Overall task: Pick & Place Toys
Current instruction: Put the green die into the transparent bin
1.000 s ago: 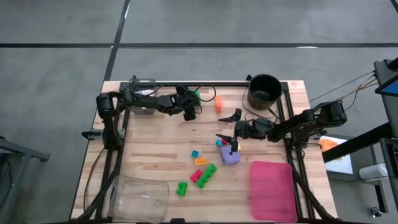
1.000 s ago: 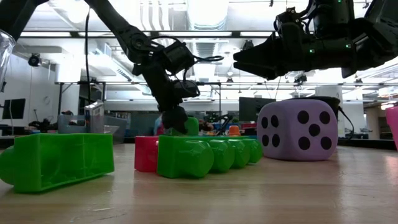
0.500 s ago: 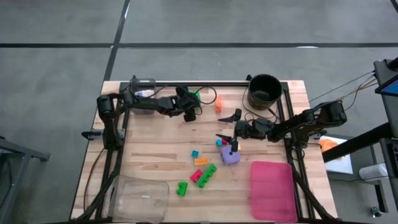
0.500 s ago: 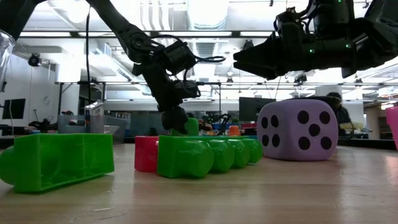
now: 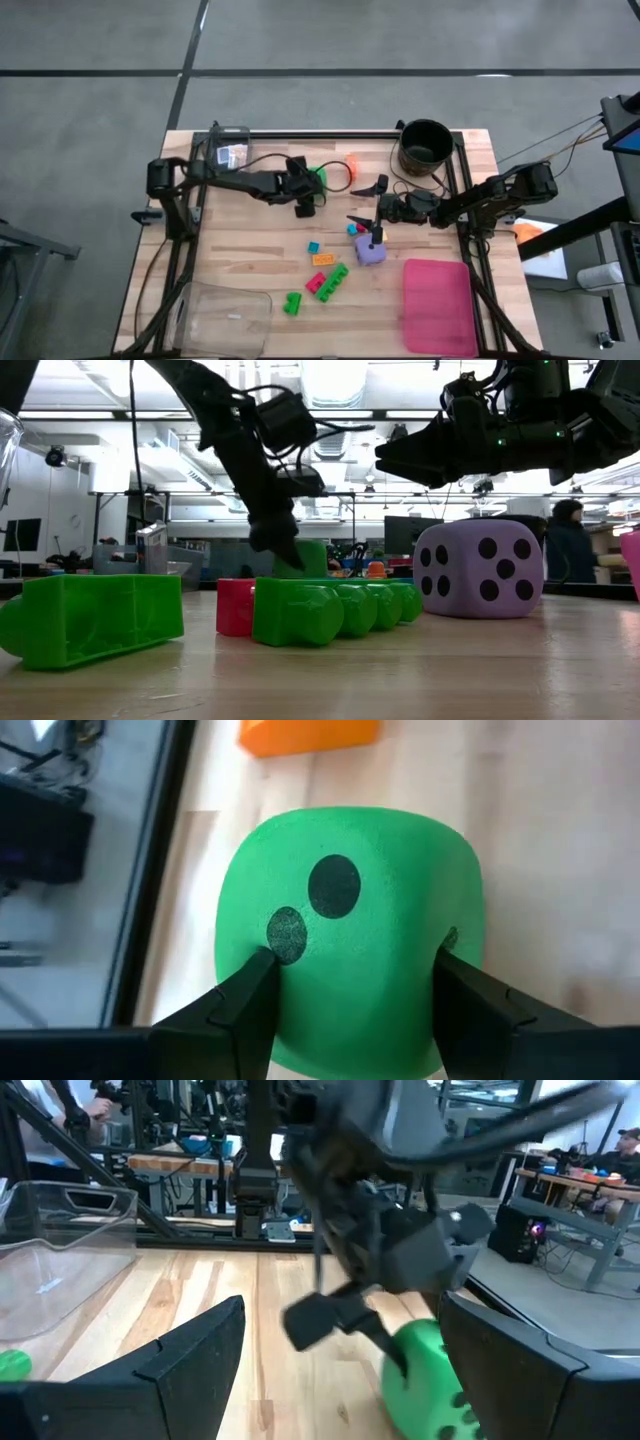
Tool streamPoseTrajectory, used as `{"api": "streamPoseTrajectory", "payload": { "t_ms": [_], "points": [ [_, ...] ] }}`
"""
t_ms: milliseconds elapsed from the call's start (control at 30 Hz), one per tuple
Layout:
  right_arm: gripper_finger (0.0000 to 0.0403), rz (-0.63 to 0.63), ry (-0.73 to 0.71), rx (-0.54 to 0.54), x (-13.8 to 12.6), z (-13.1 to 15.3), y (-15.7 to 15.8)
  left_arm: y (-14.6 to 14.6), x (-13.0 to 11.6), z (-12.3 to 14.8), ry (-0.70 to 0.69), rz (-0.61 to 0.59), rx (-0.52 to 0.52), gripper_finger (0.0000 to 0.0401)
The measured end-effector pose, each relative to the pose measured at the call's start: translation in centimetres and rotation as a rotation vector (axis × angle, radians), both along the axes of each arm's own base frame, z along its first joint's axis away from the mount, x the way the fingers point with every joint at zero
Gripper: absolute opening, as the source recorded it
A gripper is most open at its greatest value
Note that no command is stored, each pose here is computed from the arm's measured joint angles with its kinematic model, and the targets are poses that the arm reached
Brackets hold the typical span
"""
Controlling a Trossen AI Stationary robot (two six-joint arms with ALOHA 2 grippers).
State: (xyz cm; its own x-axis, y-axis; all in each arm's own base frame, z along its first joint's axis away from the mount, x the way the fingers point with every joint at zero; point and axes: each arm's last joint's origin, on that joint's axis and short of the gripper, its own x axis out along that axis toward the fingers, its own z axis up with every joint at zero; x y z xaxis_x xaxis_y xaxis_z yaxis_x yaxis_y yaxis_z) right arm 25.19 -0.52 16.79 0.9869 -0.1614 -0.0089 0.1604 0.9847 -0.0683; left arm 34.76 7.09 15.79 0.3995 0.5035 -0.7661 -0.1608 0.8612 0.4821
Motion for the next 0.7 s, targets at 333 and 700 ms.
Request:
{"api": "streamPoseTrajectory", "payload": {
  "t_ms": [333,700],
  "points": [
    [0.0331,0.000,0.005,0.000,0.0,-0.1,0.0,-2.0,-0.6,2.7,-0.082,-0.037,-0.064,0.0188],
    [0.0331,0.204,-0.210,-0.039,-0.2,2.1,0.6,-2.6,-0.7,4.0,-0.155,-0.096,-0.146,0.0154]
  ]
}}
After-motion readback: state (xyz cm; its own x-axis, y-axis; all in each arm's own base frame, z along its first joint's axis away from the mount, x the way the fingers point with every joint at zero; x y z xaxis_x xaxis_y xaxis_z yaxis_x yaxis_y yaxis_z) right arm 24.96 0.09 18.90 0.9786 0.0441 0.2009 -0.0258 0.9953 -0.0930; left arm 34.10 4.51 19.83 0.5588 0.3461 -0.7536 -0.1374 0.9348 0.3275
